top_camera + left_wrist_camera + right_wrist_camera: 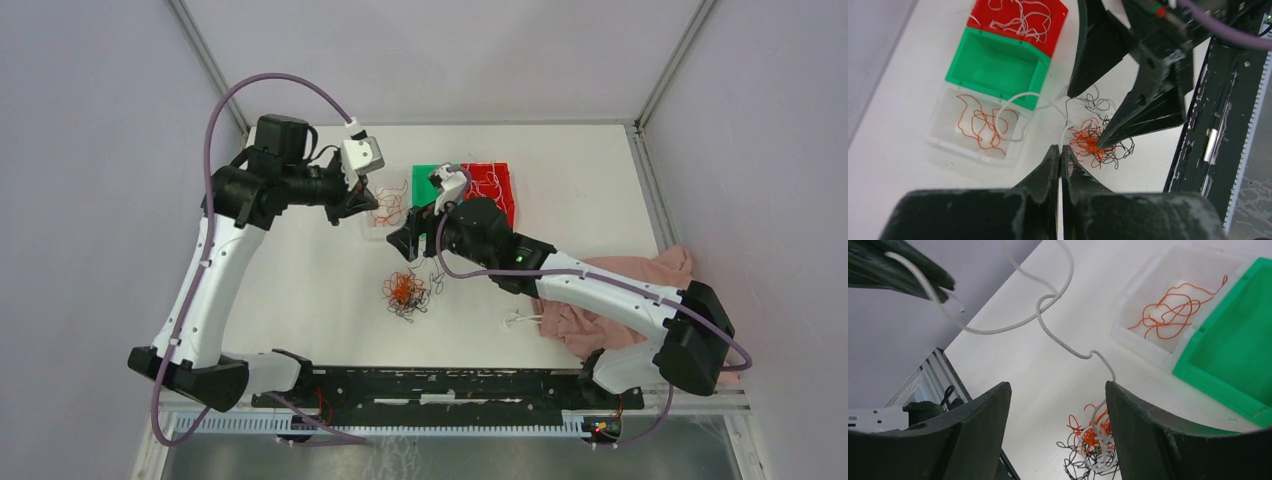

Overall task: Untangle the cables
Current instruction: Pick up the cable at the center of the board, then place the cable in the bin, then untie the cable.

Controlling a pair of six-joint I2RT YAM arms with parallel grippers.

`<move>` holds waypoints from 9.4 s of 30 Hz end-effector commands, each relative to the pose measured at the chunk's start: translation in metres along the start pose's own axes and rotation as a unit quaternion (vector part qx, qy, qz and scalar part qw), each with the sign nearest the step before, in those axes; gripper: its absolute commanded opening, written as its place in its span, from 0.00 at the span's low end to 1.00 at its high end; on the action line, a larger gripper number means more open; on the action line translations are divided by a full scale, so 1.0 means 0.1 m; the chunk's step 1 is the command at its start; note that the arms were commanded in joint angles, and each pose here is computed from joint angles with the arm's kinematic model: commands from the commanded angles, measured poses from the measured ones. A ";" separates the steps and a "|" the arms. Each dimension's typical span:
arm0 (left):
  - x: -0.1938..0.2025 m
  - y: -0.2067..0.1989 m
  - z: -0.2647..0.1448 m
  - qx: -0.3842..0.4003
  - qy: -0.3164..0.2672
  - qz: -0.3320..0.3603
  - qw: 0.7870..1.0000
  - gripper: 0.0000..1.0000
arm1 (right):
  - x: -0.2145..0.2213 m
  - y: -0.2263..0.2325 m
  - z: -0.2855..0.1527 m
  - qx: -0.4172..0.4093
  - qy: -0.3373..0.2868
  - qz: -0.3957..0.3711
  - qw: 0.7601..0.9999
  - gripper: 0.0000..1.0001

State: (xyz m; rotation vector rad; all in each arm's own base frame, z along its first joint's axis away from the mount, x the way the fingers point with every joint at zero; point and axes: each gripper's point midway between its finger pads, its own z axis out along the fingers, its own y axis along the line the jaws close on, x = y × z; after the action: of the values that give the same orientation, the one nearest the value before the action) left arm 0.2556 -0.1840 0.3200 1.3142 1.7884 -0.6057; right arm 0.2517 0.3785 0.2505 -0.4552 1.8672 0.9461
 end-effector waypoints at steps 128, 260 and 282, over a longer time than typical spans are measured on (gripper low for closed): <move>2.02 -0.40 1.22 0.103 0.161 -0.113 0.975 0.59 | 0.78 -1.06 -0.12 0.129 0.083 0.066 0.986 0.49; -1.86 -0.15 -1.14 -0.102 -0.288 0.016 0.952 0.03 | 0.02 0.13 -0.47 -0.038 -0.154 -0.058 0.986 0.68; -2.29 -0.38 -1.61 -0.096 -0.355 0.045 0.929 0.03 | -0.08 0.16 0.34 0.022 -0.099 -0.111 0.989 0.55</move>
State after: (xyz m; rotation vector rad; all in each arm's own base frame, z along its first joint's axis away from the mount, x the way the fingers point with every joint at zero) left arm 0.2160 -0.1996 0.5570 0.9051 1.2647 -0.6823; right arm 0.2545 0.4217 0.2558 -0.5783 1.6302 0.8176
